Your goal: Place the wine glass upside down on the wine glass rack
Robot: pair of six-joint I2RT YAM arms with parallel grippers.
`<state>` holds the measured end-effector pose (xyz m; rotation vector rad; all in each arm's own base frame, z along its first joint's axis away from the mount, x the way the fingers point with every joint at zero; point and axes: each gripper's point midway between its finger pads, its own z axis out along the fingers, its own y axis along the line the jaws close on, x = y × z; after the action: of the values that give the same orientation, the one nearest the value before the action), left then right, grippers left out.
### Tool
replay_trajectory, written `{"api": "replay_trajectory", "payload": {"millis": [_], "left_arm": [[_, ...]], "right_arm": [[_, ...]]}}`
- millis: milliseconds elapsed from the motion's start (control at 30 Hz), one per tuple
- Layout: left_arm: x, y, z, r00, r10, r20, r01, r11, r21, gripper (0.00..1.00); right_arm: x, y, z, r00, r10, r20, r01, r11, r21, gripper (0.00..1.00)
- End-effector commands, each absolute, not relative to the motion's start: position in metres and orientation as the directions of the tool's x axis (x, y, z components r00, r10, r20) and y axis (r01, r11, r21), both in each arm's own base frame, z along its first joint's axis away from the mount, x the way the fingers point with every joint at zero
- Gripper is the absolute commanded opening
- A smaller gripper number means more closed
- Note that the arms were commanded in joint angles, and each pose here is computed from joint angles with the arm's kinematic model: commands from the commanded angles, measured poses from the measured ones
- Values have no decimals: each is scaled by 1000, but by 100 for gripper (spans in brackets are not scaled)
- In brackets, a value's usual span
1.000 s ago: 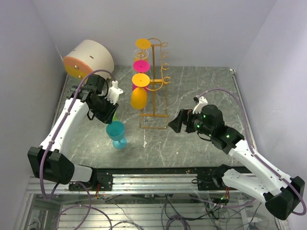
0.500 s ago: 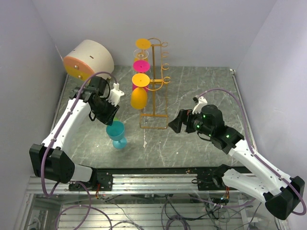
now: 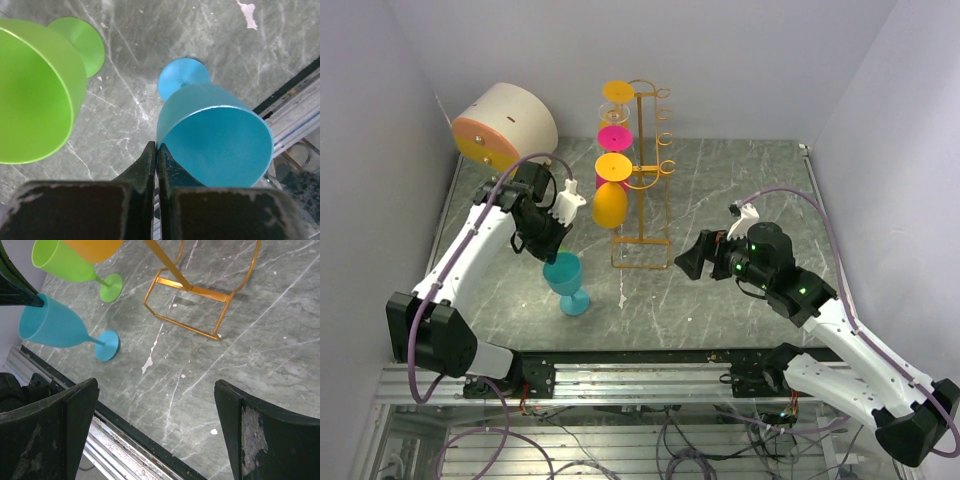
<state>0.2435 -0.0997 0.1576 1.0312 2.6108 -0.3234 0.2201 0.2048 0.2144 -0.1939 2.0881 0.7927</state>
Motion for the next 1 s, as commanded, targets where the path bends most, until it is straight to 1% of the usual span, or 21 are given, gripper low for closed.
{"api": "replay_trajectory", "payload": {"millis": [0,100,200,233,333,500,600,700,800,867,900,967], "left_arm": [[231,-114,194,-611,656,-444,766,631,-122,7],[226,-120,245,-524,656,-544,810,581,-80,7],[204,-128,305,-381,653,-654,875,483,-28,7],[199,-130,323,-342,636,-692,882,471,-3,7],[188,-130,373,-183,596,-782,884,447,134,7],[184,-134,459,53,475,-879,813,491,314,7],[172,-141,511,245,366,-898,765,496,411,7],[164,-152,548,370,282,-885,751,470,463,7],[165,-159,583,449,181,-875,727,495,476,7],[168,-162,608,522,116,-845,692,522,499,7],[172,-162,618,537,81,-840,680,548,487,7],[186,-161,633,542,5,-840,662,614,431,7]], "right_arm": [[217,205,221,-607,150,-780,-416,777,473,100],[214,209,231,-600,171,-781,-433,752,498,100],[207,215,248,-585,211,-783,-471,698,540,100],[206,216,253,-579,224,-784,-482,682,550,100],[203,217,273,-555,265,-789,-499,652,570,100],[205,215,308,-525,325,-787,-499,632,594,100],[203,218,337,-495,406,-768,-521,569,637,100],[196,224,373,-468,512,-720,-581,436,687,100],[188,235,401,-485,573,-661,-638,285,716,100],[187,245,416,-534,592,-603,-639,183,747,100],[187,251,421,-565,597,-570,-632,130,764,100],[191,260,432,-619,622,-479,-613,-2,790,95]]}}
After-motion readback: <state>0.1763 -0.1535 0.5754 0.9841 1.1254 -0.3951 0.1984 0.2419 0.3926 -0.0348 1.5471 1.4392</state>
